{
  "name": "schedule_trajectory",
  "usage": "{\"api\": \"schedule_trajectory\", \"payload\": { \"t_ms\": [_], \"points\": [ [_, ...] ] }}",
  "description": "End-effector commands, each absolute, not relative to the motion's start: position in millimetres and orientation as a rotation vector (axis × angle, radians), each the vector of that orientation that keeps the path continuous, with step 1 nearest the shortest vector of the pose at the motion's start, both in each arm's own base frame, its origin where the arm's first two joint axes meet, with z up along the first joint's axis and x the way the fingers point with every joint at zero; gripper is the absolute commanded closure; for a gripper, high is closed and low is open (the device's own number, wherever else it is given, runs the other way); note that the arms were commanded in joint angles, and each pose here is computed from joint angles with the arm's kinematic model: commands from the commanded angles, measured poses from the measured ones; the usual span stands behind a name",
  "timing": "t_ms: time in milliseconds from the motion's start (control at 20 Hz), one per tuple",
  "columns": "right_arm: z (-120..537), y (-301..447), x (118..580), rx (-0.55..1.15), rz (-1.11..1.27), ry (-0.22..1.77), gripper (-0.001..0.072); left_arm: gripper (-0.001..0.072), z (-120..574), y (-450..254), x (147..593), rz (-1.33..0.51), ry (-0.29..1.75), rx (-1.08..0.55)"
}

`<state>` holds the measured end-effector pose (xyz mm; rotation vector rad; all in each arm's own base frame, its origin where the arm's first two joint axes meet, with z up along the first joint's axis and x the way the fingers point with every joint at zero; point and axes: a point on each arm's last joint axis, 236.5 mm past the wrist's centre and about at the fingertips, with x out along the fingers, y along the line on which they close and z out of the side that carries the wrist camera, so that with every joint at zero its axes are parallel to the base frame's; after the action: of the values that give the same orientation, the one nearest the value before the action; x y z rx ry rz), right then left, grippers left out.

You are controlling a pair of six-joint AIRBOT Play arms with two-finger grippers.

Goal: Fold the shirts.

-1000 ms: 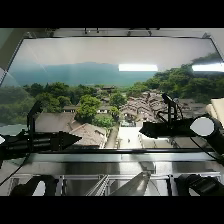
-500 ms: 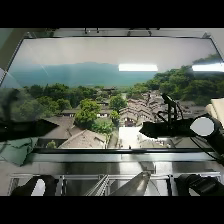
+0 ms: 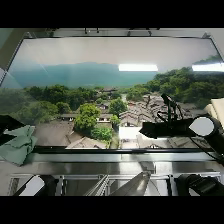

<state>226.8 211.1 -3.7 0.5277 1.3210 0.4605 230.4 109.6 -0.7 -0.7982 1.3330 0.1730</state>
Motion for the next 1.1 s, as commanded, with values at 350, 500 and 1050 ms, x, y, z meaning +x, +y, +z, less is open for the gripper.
{"api": "schedule_trajectory", "payload": {
  "t_ms": [350, 500, 1050],
  "points": [
    [-3, 211, 229, 0.530, 0.458, 1.313, 0.0692, -0.0013, -43, 147, 191, 0.266, 1.690, -0.944],
    [-3, 211, 229, 0.530, 0.459, 1.313, 0.0692, -0.0013, -44, 168, 185, 0.344, 1.721, -0.895],
    [-4, 211, 228, 0.529, 0.459, 1.315, 0.0692, 0.0689, -10, 74, 346, -0.130, 1.339, -0.927]
  ]
}}
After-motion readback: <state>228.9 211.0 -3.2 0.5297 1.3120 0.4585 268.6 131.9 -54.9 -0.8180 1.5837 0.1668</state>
